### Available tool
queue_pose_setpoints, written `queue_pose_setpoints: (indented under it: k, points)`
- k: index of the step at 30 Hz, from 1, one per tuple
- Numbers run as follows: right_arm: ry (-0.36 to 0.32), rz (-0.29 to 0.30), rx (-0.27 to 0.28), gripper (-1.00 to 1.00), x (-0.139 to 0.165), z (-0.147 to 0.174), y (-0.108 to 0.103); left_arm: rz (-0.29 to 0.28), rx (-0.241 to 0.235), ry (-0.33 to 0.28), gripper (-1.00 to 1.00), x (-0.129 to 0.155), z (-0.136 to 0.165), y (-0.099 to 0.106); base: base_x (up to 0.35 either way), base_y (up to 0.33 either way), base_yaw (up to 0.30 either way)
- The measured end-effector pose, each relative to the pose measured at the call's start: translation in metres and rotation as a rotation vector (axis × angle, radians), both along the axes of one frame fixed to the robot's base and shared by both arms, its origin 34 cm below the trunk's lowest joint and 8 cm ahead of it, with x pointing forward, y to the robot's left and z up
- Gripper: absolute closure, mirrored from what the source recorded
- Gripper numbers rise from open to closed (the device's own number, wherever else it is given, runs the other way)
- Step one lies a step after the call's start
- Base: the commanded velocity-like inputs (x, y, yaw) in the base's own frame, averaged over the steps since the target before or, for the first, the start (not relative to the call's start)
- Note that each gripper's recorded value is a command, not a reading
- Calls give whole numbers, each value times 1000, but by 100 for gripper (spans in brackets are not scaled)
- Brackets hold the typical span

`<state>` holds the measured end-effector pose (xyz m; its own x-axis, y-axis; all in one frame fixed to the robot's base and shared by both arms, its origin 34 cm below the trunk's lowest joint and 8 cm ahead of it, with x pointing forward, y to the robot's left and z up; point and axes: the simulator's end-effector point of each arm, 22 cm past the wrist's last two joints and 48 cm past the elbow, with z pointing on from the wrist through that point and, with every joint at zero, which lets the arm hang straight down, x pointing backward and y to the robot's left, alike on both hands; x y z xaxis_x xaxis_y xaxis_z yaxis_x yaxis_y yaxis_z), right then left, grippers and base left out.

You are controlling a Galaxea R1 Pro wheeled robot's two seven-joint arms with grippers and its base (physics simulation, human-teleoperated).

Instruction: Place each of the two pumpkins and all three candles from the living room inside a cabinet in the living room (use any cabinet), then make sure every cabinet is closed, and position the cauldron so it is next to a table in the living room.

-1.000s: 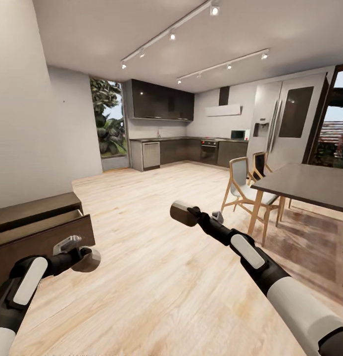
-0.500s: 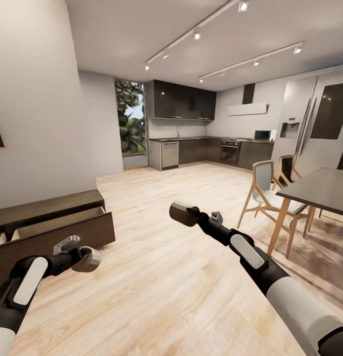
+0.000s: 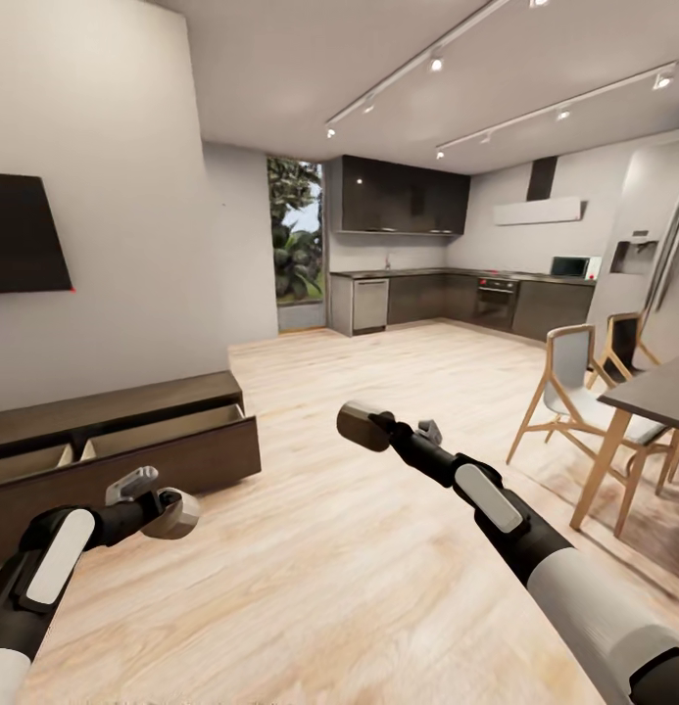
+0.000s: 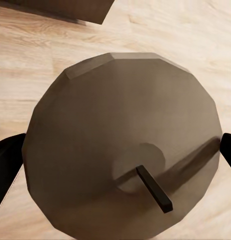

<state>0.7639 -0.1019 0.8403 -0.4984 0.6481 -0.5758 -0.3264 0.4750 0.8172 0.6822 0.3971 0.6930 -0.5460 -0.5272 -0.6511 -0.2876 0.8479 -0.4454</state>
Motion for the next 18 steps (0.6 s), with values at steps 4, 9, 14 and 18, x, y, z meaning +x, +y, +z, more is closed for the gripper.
queue_pose_setpoints:
  k: [4,9,14,18]
  points:
    - [14,-9,-7,100,3,4,-1,0,-1,4,100,2,6,0,0,0,239]
    - [19,-9,-9,100,6,10,-1,0,0,8,100,4,14,-1,0,0,239]
    - [25,-8,-10,100,8,17,-1,0,0,13,100,6,22,0,0,0,239]
    - [28,-8,-11,100,10,23,-1,0,-1,16,100,7,28,-1,0,0,239]
